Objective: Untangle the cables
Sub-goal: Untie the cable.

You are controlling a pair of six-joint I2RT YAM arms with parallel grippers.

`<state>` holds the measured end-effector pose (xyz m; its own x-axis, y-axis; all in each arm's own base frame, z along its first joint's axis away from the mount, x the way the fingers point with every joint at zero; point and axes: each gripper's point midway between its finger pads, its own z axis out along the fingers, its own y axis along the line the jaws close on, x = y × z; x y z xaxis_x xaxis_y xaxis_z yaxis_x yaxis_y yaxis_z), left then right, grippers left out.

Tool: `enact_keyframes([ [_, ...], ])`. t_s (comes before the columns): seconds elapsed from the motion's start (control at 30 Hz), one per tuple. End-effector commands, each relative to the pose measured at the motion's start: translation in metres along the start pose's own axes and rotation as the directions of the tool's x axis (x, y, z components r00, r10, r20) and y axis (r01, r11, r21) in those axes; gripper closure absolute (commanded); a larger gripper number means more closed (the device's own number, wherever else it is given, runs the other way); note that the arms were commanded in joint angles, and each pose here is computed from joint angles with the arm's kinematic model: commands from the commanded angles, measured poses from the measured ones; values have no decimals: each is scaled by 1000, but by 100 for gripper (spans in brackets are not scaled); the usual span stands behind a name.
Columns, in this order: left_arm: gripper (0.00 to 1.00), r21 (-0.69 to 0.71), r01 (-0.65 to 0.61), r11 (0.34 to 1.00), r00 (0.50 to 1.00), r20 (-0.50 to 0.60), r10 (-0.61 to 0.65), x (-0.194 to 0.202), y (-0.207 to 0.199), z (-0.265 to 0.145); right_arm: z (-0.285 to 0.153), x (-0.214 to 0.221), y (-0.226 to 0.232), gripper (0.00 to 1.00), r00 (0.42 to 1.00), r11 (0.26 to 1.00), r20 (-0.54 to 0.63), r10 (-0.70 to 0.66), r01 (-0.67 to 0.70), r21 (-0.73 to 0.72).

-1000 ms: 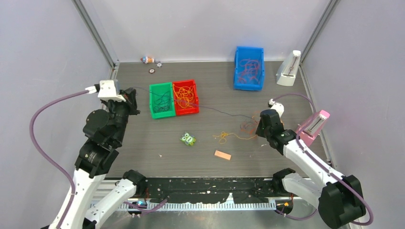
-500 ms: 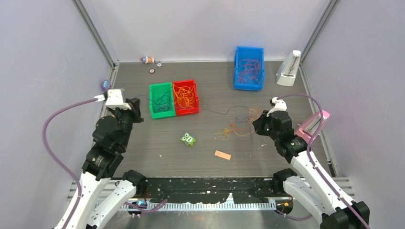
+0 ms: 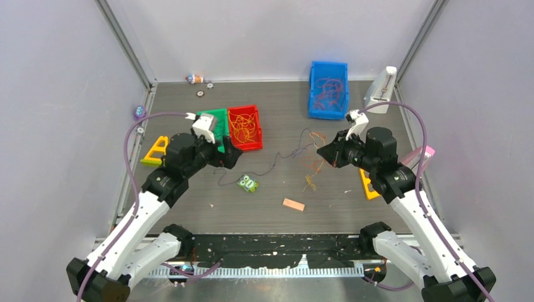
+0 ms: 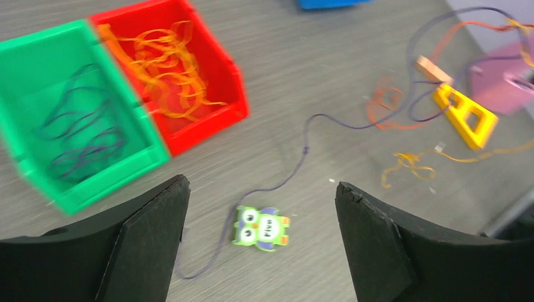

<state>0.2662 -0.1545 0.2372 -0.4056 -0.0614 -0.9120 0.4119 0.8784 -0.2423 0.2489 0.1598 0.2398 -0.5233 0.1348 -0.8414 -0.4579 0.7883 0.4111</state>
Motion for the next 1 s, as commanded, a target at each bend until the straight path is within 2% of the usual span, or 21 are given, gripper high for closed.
enact_keyframes([
  [0.0,15,367,-137,920,984,158,84,-41,-75,4,-12,-13,30,94,997,990,-16,-70,67,-127],
  [0.13,17,451,-266,852,951,267,156,-53,-102,11,-19,-16,37,94,994,985,-50,-97,89,-148],
  [0.3,21,479,-317,819,934,308,182,-63,-118,28,-28,-18,48,94,989,975,-80,-127,109,-193],
  [0.33,23,497,-328,803,931,314,186,-64,-124,30,-29,-20,51,94,989,973,-78,-129,111,-203],
  [0.43,40,543,-389,744,914,330,236,-61,-144,38,-31,-21,56,94,988,968,-79,-133,112,-225],
  [0.57,41,530,-489,693,868,371,329,-52,-156,57,-33,-22,62,94,988,960,-81,-132,107,-257],
  [0.73,50,505,-525,685,838,449,312,-61,-166,72,-36,-21,67,94,988,953,-79,-136,108,-283],
  [0.97,51,487,-576,657,804,485,345,-59,-186,88,-37,-20,73,94,988,942,-79,-136,104,-317],
])
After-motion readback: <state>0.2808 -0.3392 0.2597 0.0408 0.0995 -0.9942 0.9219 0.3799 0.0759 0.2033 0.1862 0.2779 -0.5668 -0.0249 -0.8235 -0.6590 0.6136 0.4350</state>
